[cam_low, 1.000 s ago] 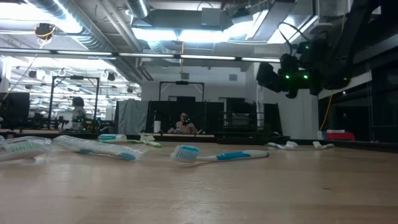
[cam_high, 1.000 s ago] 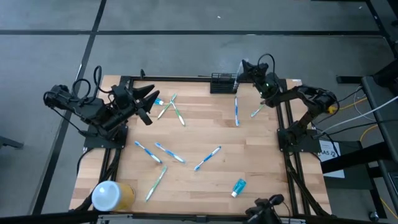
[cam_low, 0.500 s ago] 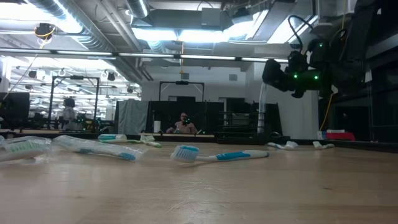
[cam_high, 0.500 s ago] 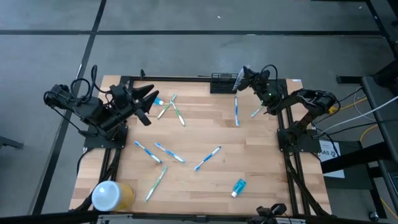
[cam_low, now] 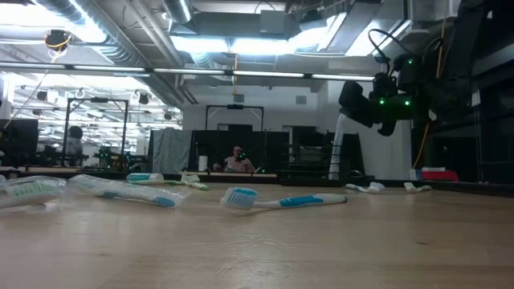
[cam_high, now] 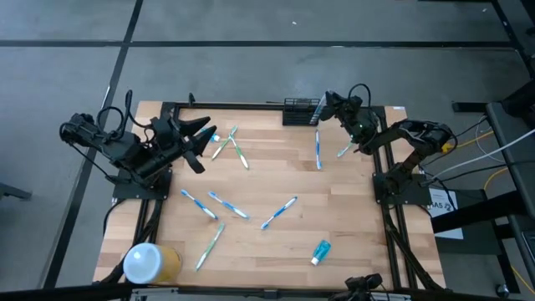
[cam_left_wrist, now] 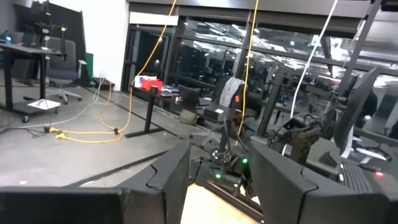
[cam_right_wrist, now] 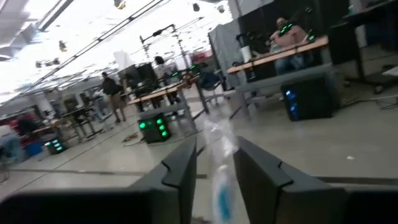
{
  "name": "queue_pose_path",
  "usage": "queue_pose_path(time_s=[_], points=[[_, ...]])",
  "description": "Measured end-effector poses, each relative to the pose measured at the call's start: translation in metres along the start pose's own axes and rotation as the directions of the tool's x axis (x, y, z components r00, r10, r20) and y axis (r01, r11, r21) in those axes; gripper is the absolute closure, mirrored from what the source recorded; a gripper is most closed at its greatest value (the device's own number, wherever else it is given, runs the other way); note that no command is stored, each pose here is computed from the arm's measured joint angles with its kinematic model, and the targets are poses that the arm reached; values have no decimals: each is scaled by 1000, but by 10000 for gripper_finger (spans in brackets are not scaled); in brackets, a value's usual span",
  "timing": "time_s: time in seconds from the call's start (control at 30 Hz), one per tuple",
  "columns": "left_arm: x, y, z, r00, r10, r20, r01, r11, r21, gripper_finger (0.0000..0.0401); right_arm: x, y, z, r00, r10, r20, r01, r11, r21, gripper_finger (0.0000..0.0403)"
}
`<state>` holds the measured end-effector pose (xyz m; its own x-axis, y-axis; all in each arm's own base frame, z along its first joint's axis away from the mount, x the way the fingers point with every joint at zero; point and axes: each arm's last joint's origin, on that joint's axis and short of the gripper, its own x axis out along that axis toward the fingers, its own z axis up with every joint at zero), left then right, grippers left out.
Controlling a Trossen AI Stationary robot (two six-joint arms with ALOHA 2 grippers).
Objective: Pick & Place toothbrushing station
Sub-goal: Put the blue toothbrush into the black organizer, then put the bottom blue mouthwash into the black organizer
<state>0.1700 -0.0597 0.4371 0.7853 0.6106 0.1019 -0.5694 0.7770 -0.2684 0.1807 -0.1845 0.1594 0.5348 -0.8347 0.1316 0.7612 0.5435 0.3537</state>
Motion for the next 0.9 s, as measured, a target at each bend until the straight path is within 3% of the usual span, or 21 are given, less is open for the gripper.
queue_pose_path(time_s=[0.33,0.47,0.6,0.73,0.9], points=[[-9,-4,7,1000,2,23,-3,1000,29,242,-5,8,8,999,19,29,-21,998,62,238],[-15,-5,11,999,19,30,-21,998,65,242,-25,6,11,999,-35,34,32,997,65,234],[-19,-6,11,998,52,17,-54,992,117,242,-55,5,13,999,-8,32,5,993,117,234],[-22,-3,13,995,97,9,-97,984,150,242,-82,16,18,985,169,32,-172,958,231,234],[-22,-1,9,990,141,-5,-137,969,206,242,-109,44,12,895,441,-74,-382,840,384,234]])
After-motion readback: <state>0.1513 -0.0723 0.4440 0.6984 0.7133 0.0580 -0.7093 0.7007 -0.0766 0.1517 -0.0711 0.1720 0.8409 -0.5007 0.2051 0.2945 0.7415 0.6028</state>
